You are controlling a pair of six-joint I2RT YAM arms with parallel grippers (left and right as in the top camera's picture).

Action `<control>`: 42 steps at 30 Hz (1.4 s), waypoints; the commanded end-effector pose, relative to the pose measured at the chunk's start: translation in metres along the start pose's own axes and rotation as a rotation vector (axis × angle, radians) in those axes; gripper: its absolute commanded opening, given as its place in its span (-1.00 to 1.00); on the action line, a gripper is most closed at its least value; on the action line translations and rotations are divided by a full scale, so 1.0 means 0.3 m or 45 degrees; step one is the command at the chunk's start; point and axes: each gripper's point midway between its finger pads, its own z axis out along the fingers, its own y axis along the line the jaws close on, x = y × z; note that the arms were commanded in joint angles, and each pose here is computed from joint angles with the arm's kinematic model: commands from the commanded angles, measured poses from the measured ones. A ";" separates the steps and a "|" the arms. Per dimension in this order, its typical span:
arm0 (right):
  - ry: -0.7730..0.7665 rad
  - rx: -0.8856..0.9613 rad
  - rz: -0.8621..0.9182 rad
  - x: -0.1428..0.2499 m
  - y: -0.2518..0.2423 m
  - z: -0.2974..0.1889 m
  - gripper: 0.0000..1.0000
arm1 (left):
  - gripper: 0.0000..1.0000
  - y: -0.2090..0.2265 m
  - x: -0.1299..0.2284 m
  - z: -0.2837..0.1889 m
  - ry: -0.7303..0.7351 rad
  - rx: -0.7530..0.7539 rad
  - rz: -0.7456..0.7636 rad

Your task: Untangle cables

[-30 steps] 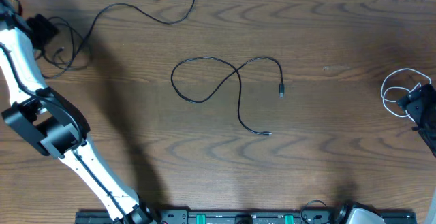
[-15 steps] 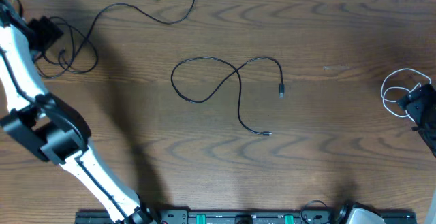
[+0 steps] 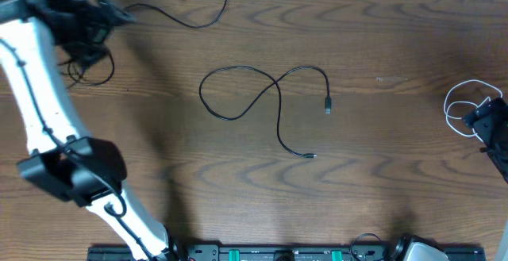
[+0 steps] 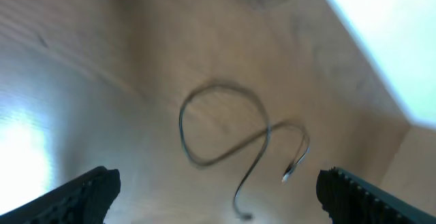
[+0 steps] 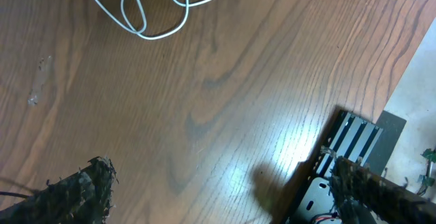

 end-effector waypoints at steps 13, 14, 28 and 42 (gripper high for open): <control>-0.009 0.011 0.025 -0.005 -0.008 -0.001 0.99 | 0.95 -0.098 0.287 0.294 0.259 -0.453 0.388; -0.009 0.010 0.025 -0.005 -0.008 -0.001 0.98 | 0.95 -0.100 0.304 0.310 0.277 -0.458 0.399; -0.009 0.011 0.026 -0.005 -0.009 -0.001 0.99 | 0.95 -0.039 0.460 0.471 0.461 -0.528 0.451; -0.009 0.011 0.025 -0.005 -0.008 -0.001 0.99 | 0.95 -0.010 0.523 0.494 0.542 -0.557 0.452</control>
